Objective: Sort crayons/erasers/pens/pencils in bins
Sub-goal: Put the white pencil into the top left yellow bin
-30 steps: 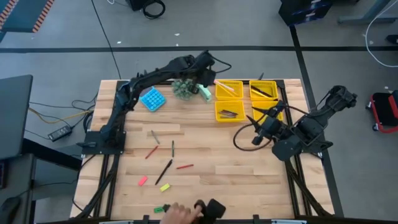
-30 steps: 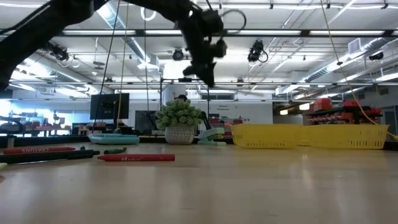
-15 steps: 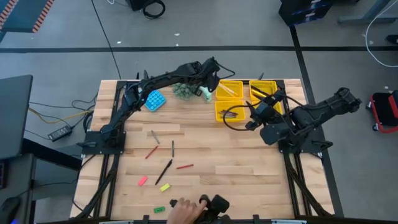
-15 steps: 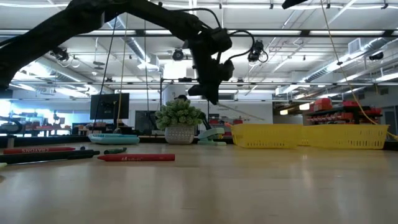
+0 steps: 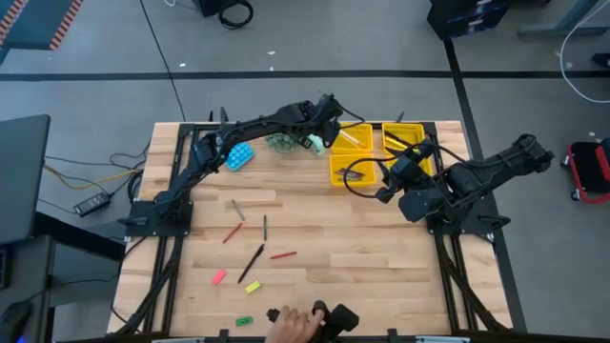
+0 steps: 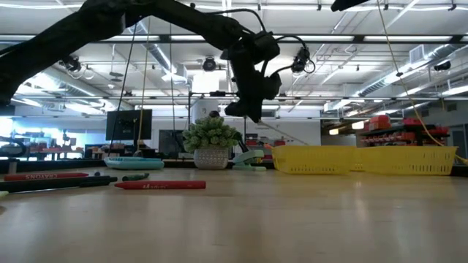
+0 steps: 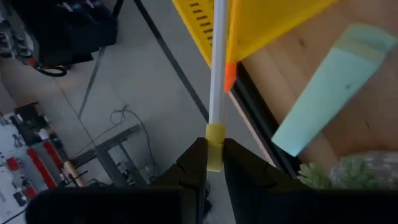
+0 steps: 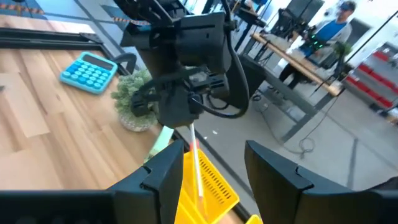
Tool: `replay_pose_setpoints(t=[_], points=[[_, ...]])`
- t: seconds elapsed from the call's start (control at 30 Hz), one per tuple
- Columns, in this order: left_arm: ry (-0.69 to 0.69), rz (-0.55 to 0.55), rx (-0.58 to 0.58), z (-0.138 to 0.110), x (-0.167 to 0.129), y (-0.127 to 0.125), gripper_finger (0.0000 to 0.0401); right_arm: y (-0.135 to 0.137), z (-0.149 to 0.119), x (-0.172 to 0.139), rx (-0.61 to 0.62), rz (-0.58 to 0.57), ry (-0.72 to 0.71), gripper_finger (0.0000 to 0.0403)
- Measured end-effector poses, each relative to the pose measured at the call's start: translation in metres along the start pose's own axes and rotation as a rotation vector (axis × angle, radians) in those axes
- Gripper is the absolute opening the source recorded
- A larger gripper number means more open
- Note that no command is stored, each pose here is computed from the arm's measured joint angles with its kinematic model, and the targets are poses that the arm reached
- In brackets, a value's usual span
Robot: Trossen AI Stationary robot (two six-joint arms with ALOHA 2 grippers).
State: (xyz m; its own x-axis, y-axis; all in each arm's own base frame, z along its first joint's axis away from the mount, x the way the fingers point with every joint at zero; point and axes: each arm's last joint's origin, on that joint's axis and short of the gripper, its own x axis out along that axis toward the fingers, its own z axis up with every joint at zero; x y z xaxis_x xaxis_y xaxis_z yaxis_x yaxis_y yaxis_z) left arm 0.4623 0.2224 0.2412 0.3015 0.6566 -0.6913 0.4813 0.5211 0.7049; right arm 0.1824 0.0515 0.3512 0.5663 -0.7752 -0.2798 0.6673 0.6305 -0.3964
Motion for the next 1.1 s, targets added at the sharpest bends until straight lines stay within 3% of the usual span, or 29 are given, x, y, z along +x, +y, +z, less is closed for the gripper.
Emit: replay_pose_setpoints(t=[0.33, 0.77, 1.1], points=[[0.057, 0.052, 0.056, 0.020, 0.003, -0.008, 0.0059, 0.001, 0.000, 0.000, 0.075, 0.023, 0.011, 0.0177], [0.024, 0.075, 0.028, 0.025, 0.001, -0.006, 0.0059, 0.001, 0.000, 0.000, 0.095, 0.024, 0.011, 0.0177], [0.031, 0.078, 0.118, 0.022, 0.003, -0.005, 0.0060, 0.001, 0.000, 0.000, 0.092, 0.024, 0.010, 0.0177]])
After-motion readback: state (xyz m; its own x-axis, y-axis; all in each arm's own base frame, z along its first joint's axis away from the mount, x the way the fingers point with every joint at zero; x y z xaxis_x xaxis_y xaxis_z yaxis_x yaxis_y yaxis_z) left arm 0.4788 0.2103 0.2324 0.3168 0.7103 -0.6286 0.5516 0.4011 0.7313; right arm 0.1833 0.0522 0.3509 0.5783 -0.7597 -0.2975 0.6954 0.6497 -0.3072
